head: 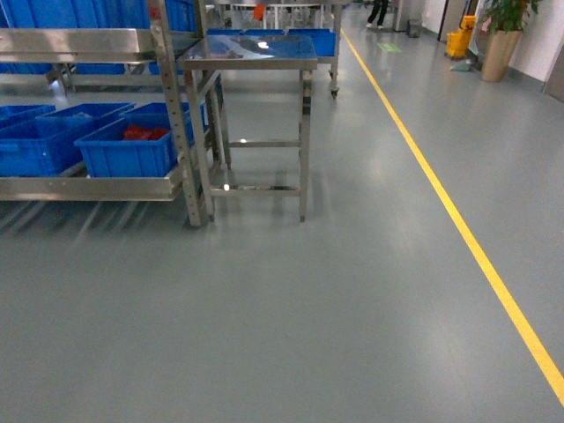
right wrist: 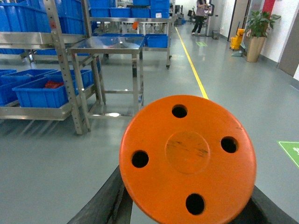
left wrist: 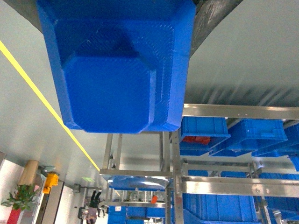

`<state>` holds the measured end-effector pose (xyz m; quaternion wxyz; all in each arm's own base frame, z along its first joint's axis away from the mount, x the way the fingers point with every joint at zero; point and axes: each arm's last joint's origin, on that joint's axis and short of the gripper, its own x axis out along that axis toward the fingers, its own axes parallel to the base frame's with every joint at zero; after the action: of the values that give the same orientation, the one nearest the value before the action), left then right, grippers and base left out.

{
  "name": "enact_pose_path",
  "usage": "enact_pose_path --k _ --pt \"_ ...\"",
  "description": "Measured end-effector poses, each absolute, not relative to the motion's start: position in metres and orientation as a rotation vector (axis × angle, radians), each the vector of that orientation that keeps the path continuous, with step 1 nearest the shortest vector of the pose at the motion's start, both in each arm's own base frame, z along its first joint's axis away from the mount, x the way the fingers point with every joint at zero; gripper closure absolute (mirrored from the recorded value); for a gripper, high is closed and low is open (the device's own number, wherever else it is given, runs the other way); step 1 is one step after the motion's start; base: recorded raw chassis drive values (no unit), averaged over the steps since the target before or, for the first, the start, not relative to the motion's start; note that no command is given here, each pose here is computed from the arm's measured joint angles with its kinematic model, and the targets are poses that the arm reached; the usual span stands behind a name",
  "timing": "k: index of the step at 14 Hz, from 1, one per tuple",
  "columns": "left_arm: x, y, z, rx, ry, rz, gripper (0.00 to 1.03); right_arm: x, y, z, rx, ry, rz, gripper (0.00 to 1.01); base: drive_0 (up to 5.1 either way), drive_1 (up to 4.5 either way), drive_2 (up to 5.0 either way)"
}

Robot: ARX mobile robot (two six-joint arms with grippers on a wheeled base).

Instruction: Sort blue parts and orange caps into right shelf containers

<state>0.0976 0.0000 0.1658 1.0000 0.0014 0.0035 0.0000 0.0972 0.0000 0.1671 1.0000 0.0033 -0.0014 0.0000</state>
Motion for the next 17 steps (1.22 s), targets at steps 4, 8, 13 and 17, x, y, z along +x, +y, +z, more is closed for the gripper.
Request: enact_pose_path --k 4,8,13,17 --pt "0.0976 0.0000 0.1661 0.003 0.003 0.000 0.61 0.0972 0.0000 0.1671 0.007 -0.003 0.000 0.58 0.0 4.31 -4.4" --pt "0.0976 0.0000 0.1658 0.003 0.007 0.000 0.61 0.0972 0.0000 0.1670 0.007 -0.002 0.000 0.58 0.0 4.29 -4.4" --pt "0.0976 0.0000 0.1658 0.003 0.006 0.000 0.61 0.0972 0.0000 0.1671 0.007 -0.002 0.000 0.58 0.0 4.35 -4.3" --pt "0.0976 0.0000 0.1660 0.003 0.005 0.000 0.61 0.0972 0.0000 0.1670 0.007 -0.002 0.000 0.58 0.1 4.39 -4.3"
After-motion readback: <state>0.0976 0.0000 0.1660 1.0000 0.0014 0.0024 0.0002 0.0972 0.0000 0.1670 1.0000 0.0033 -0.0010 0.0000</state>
